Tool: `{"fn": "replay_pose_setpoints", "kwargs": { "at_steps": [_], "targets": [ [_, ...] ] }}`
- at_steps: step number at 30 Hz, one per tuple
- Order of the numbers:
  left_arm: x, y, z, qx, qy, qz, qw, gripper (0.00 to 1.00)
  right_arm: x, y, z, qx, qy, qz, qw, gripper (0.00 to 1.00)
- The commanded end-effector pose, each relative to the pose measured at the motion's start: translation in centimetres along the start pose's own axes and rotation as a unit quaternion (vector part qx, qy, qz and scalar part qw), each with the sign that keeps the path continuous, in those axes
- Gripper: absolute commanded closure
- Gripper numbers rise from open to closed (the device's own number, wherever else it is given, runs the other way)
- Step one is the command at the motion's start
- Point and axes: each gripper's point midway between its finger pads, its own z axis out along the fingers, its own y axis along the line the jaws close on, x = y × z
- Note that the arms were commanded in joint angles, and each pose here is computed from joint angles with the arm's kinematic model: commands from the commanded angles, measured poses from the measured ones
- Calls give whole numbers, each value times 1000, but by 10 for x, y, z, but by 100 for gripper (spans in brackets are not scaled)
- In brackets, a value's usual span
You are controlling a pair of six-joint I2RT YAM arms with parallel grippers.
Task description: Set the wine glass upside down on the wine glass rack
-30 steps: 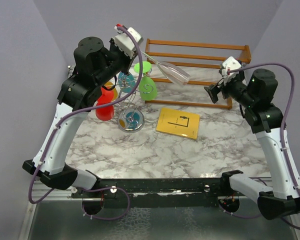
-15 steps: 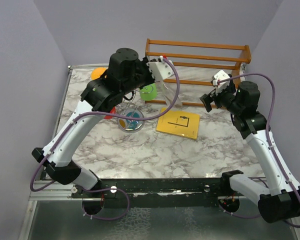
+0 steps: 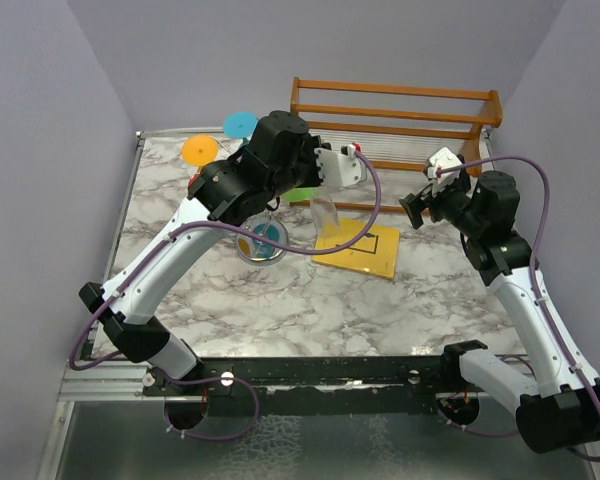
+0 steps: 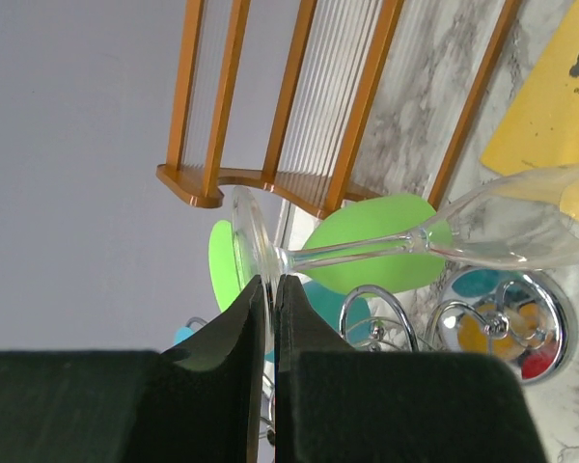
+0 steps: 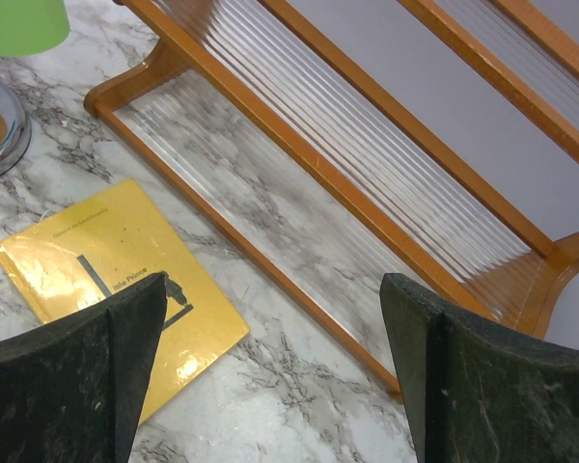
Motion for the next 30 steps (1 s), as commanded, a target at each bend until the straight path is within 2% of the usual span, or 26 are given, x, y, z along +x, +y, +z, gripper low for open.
{"fn": "replay_pose_setpoints", "kwargs": {
  "at_steps": [1, 21, 30],
  "targets": [
    [9, 1, -4, -2, 24, 29, 999, 100, -7, -1, -1, 1, -23, -3, 1000, 9],
    [30, 7, -21, -14, 77, 60, 995, 100, -2, -1, -1, -6, -18, 3, 1000, 9],
    [43, 16, -26, -32, 120, 76, 989, 100, 3, -1, 0, -7, -13, 7, 1000, 9]
  ]
}}
